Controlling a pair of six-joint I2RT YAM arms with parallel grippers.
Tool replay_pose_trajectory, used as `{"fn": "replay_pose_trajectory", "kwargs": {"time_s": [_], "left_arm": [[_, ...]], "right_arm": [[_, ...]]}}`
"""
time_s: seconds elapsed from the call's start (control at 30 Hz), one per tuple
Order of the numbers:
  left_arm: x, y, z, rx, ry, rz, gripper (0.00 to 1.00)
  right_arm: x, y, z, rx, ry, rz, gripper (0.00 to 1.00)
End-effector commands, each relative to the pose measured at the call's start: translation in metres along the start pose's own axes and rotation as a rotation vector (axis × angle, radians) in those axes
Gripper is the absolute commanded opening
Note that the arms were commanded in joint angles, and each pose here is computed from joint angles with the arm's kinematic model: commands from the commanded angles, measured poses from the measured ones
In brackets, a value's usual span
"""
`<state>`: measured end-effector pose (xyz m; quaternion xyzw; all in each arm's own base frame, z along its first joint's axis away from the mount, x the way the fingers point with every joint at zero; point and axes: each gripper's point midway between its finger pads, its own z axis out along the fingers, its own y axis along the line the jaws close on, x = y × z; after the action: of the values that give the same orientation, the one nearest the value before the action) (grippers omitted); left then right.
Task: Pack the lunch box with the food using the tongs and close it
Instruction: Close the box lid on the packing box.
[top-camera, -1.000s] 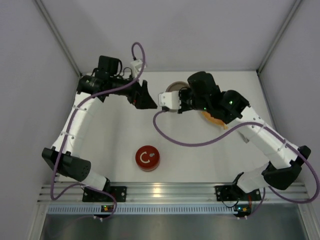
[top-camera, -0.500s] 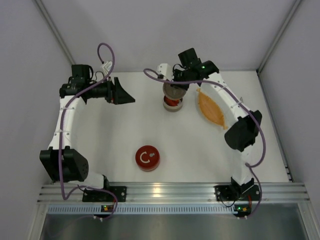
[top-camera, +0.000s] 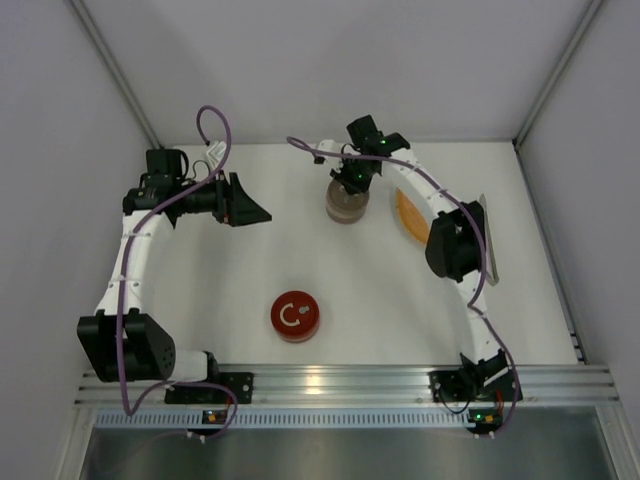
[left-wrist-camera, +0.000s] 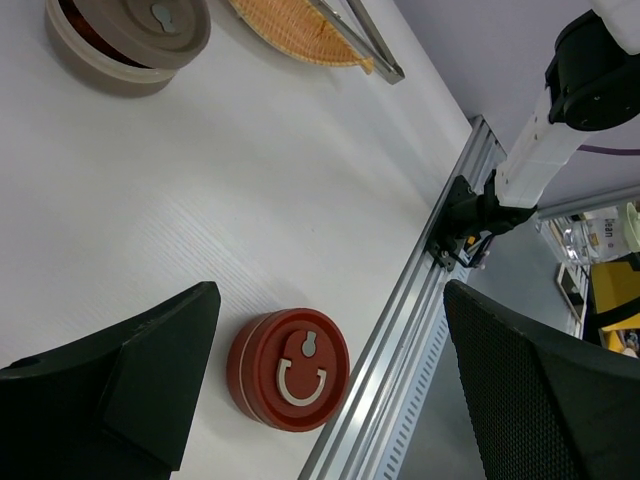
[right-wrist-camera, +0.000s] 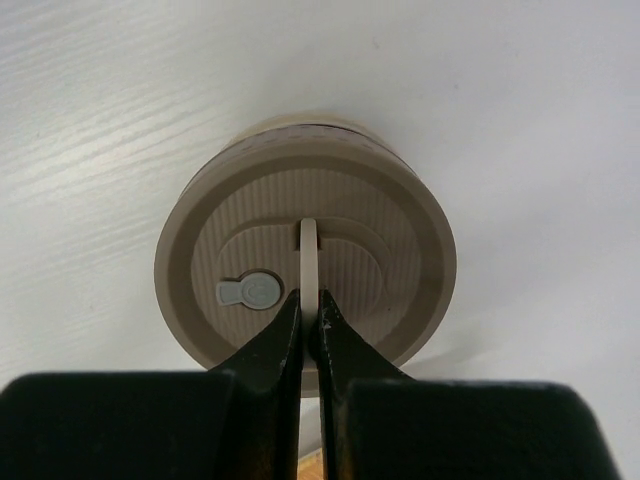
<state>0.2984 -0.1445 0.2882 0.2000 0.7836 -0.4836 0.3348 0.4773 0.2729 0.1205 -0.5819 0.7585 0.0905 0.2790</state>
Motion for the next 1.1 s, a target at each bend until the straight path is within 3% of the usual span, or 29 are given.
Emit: {"fn": "replay_pose_trajectory", "kwargs": {"time_s": [0.0, 0.5, 1.07], "left_arm": [[-0.005, -0.01, -0.003, 0.039, -0.033, 0.09, 0.98], [0.011, 0.0, 0.0, 0.032, -0.007, 0.055, 0.98], [0.007, -0.016, -0.005, 0.047, -0.02, 0.069, 0.98]], "right_arm": [[-0.036, -0.038, -0.004, 0.123, -0.13, -0.003, 0.0], [-0.008, -0.03, 0.036, 0.072, -0.056, -0.026, 0.0], [0.043, 0.047, 0.011, -0.115, 0.042, -0.021, 0.0]]}}
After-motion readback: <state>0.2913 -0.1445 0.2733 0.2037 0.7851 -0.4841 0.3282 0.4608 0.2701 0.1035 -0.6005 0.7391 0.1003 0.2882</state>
